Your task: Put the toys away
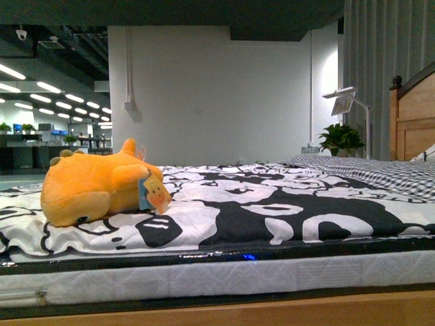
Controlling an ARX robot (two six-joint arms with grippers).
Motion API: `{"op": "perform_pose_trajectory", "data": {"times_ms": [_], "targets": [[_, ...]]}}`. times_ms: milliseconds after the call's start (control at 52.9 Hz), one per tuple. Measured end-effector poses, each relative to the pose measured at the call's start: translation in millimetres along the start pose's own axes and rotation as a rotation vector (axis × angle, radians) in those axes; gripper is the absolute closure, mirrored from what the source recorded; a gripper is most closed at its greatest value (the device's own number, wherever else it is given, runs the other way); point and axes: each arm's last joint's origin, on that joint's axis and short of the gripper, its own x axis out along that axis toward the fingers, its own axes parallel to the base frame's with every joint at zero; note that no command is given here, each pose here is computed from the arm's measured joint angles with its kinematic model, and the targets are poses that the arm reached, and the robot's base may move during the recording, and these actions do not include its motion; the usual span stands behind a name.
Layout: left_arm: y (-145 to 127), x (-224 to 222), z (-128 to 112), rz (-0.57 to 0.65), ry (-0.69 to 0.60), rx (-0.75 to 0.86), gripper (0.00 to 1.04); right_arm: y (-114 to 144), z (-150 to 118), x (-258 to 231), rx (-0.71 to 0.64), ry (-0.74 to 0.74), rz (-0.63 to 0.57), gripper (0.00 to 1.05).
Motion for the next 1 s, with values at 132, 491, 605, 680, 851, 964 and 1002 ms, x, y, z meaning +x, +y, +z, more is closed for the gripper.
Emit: {"op": "perform_pose_trajectory", "data": {"times_ms": [132,491,605,680,851,964,1002], "targets": [[0.0,0.0,0.0,0.0,0.0,0.0,0.06,0.0,0.0,0.0,0.0,0.0,-0.002,0.06],[0.0,0.0,0.0,0.0,0.0,0.0,0.06,-0.1,0.0,0.0,0.0,0.0,-0.002,0.06],[0.0,0.0,0.0,0.0,0.0,0.0,0.06,-0.1,0.0,0.0,0.0,0.0,-0.002,0.06],[0.0,0.0,0.0,0.0,0.0,0.0,0.06,-0.1,0.0,0.0,0.0,0.0,-0.002,0.06],[0.0,0.0,0.0,0.0,0.0,0.0,0.06,-0.1,0.0,0.0,0.0,0.0,-0.002,0.06],[0.0,0.0,0.0,0.0,0.0,0.0,0.06,-0.1,0.0,0.0,0.0,0.0,-0.002,0.06],[0.0,0.0,0.0,0.0,0.0,0.0,0.06,-0.1,0.0,0.0,0.0,0.0,-0.002,0.06]]}}
